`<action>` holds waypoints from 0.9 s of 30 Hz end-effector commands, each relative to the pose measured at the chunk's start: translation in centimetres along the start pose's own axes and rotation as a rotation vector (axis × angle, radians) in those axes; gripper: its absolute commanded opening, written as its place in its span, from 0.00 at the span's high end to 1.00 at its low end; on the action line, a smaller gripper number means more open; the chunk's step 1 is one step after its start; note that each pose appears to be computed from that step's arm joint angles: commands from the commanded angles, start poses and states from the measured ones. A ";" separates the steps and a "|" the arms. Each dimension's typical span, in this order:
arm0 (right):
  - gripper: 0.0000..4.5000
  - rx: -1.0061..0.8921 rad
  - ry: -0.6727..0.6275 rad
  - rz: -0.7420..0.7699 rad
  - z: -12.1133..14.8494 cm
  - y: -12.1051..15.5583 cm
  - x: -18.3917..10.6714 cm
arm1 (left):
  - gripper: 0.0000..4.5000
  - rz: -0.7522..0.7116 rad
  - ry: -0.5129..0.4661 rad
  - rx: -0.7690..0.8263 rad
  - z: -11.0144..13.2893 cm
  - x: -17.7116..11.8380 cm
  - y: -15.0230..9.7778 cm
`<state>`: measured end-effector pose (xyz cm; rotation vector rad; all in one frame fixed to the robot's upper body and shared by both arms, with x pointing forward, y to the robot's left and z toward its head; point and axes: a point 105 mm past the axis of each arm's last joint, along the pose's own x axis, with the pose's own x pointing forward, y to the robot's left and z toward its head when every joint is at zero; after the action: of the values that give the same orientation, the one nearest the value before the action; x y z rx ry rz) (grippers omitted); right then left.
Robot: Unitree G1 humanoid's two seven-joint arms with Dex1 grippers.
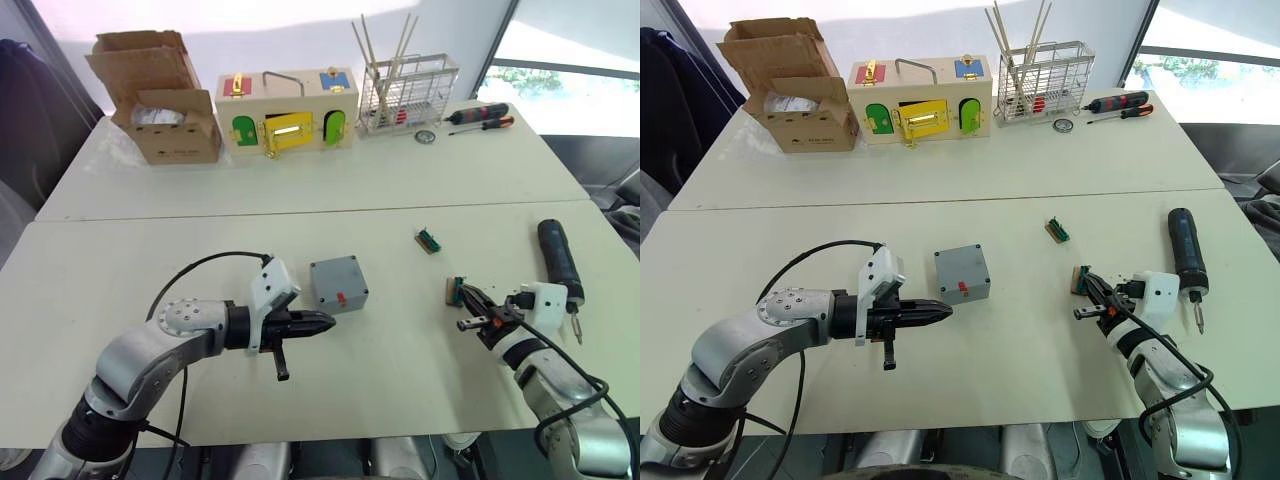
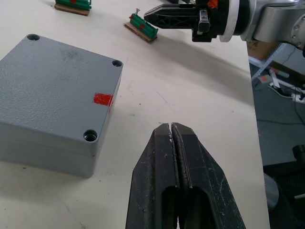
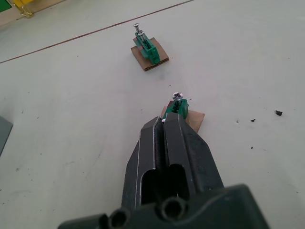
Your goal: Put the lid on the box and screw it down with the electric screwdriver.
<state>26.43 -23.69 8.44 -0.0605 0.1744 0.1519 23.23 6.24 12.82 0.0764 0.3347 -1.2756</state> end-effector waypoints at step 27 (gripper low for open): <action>0.99 -0.175 -0.225 0.590 12.0 10.1 1.6 | 1.00 0.159 -0.121 -0.051 2.1 -4.8 3.2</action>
<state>29.12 -14.45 19.55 -0.1677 -0.0669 0.6493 25.43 10.35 14.88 -0.0166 0.2802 -1.1370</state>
